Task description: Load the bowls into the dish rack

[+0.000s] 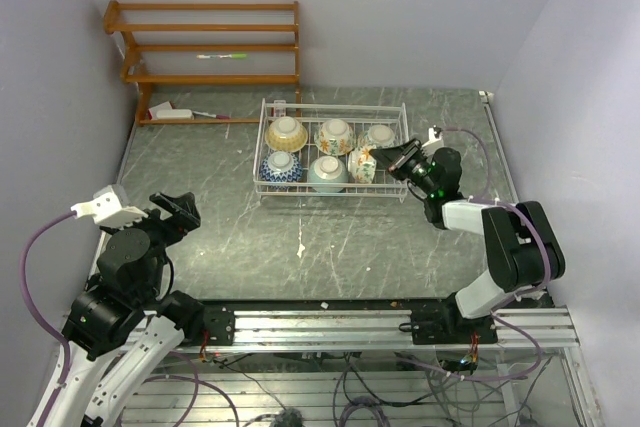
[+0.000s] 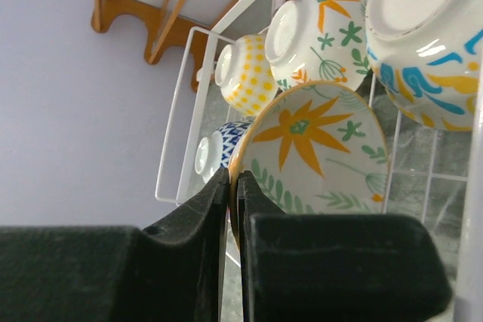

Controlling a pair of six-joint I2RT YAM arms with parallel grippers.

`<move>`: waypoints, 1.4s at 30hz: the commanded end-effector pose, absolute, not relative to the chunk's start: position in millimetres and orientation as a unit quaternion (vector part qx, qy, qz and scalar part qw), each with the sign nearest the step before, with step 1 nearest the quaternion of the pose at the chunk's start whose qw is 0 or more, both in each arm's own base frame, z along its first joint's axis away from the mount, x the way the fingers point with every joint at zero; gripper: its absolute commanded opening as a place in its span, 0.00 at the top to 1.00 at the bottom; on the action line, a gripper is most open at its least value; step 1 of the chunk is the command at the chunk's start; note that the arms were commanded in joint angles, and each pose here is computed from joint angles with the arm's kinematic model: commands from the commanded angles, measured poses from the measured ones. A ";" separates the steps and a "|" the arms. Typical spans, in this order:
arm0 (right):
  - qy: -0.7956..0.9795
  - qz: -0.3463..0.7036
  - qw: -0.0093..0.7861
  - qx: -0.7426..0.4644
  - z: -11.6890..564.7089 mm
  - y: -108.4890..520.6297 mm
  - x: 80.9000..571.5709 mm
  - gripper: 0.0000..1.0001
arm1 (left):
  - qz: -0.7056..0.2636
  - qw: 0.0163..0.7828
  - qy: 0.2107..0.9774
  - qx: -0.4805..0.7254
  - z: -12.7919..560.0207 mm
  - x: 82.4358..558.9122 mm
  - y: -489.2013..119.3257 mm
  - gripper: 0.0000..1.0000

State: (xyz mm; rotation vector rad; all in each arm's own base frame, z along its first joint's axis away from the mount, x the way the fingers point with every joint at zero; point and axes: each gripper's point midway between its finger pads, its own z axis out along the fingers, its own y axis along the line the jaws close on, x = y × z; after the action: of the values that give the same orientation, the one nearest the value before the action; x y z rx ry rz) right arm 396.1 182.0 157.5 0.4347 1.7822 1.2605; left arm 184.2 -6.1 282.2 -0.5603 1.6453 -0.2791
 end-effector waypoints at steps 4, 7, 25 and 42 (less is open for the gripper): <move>0.781 0.416 0.416 0.210 117.0 159.5 398.9 0.84 | -0.131 0.644 0.711 -0.250 289.4 188.9 -8.6 0.04; 0.788 0.410 0.408 0.212 110.5 159.1 398.9 0.83 | -0.131 0.643 0.712 -0.250 289.0 188.9 -8.9 0.05; 0.814 0.311 0.436 0.224 106.2 127.9 397.4 0.65 | -0.134 0.642 0.713 -0.249 287.4 190.1 -10.8 0.05; 0.816 0.231 0.493 0.192 148.7 103.3 406.6 0.59 | -0.135 0.641 0.712 -0.251 286.9 189.0 -10.3 0.04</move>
State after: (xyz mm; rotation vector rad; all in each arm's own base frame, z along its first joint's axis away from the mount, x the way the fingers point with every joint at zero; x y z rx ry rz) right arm 401.1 124.5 147.2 0.4990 1.9562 0.7194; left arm 185.7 -8.1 282.2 -0.5566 1.6475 -0.2850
